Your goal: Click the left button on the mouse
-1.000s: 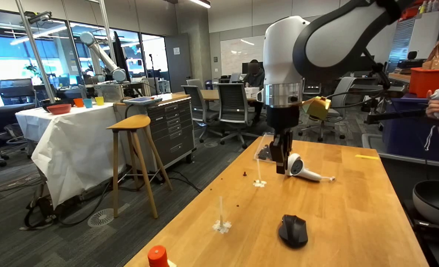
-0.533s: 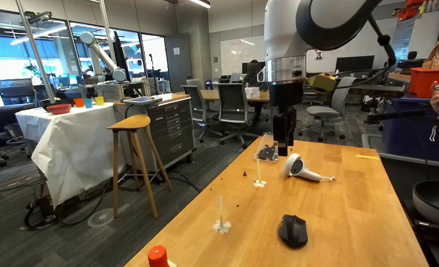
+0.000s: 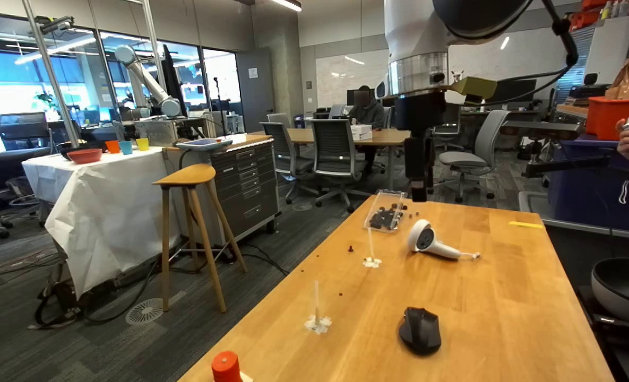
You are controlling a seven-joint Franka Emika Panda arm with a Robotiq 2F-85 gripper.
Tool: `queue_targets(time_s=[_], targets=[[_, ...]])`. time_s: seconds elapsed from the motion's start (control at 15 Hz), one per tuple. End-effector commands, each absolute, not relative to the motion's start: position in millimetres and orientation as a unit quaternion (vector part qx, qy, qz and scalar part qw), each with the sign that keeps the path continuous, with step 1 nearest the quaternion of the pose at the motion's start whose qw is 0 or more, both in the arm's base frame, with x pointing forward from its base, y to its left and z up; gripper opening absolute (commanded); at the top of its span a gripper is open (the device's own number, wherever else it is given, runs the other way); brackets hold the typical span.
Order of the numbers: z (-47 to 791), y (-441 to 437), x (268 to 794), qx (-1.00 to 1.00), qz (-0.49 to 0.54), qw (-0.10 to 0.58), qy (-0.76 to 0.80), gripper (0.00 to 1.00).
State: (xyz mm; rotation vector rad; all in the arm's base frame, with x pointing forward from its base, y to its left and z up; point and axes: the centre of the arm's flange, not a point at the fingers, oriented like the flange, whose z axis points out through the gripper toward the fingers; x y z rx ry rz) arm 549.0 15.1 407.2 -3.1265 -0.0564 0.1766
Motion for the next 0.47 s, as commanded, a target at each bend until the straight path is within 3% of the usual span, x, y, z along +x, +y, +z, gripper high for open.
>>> queue_targets(time_s=[0.0,0.4], targets=[[408.1,14.8,548.6,-0.998,0.057,0.005,-0.018,1.0],[408.3,14.6,547.9,-0.998,0.059,0.005,-0.019,1.0]])
